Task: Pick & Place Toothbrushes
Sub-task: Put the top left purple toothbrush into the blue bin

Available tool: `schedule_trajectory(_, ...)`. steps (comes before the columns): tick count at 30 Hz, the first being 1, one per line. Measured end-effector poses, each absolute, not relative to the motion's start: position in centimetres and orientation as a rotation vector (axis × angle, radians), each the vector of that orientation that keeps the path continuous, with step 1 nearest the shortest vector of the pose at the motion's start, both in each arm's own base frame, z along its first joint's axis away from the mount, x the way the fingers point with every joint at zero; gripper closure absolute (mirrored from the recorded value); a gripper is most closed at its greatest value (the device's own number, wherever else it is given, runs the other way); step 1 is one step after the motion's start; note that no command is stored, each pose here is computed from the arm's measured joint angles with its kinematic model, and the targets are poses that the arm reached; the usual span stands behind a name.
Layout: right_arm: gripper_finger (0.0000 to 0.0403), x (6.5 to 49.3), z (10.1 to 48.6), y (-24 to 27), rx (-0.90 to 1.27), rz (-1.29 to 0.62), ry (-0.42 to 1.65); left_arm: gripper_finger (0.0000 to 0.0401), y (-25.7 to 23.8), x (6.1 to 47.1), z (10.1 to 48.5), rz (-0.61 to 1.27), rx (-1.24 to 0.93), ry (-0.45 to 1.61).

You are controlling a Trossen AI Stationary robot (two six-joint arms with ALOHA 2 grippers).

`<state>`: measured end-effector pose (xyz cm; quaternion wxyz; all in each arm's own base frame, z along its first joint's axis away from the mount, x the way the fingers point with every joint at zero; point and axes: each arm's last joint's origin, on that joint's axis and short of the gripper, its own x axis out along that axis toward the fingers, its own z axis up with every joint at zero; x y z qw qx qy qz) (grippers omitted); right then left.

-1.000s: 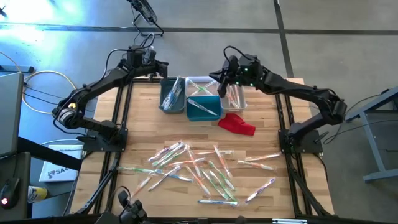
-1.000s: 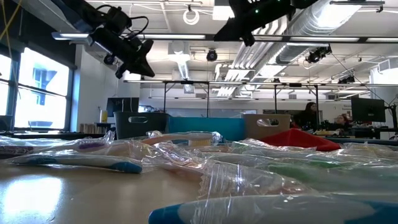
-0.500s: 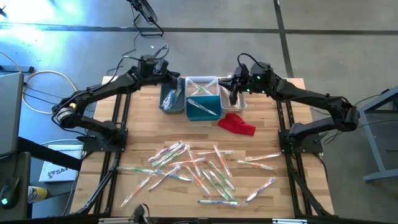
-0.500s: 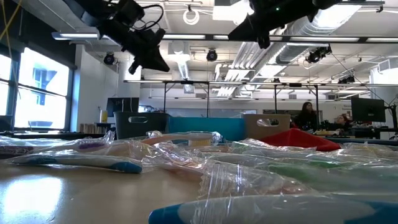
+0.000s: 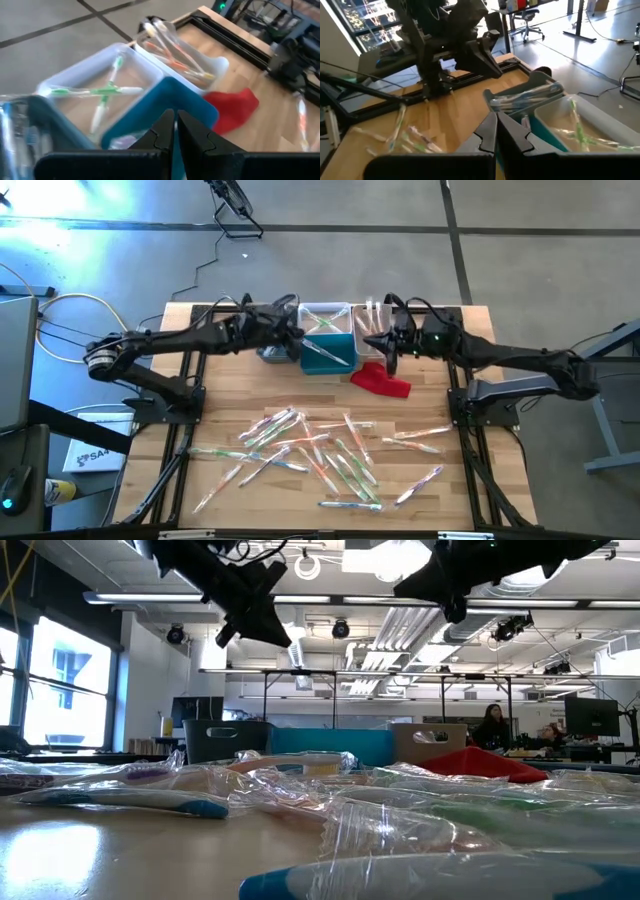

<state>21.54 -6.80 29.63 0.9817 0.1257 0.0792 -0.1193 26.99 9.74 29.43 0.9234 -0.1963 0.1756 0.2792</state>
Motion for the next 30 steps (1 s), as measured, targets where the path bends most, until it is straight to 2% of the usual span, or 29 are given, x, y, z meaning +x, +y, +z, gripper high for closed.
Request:
schedule_trajectory(13,0.0399,21.2,29.0,-2.7,0.220,-0.205,0.163,0.0382,3.6,28.2,29.1,0.473,-0.467,0.393)
schedule_trajectory(30,0.0399,21.3,29.0,-0.1,0.190,-0.238,0.157,0.0382,-2.8,25.4,25.9,0.580,-0.688,0.765)
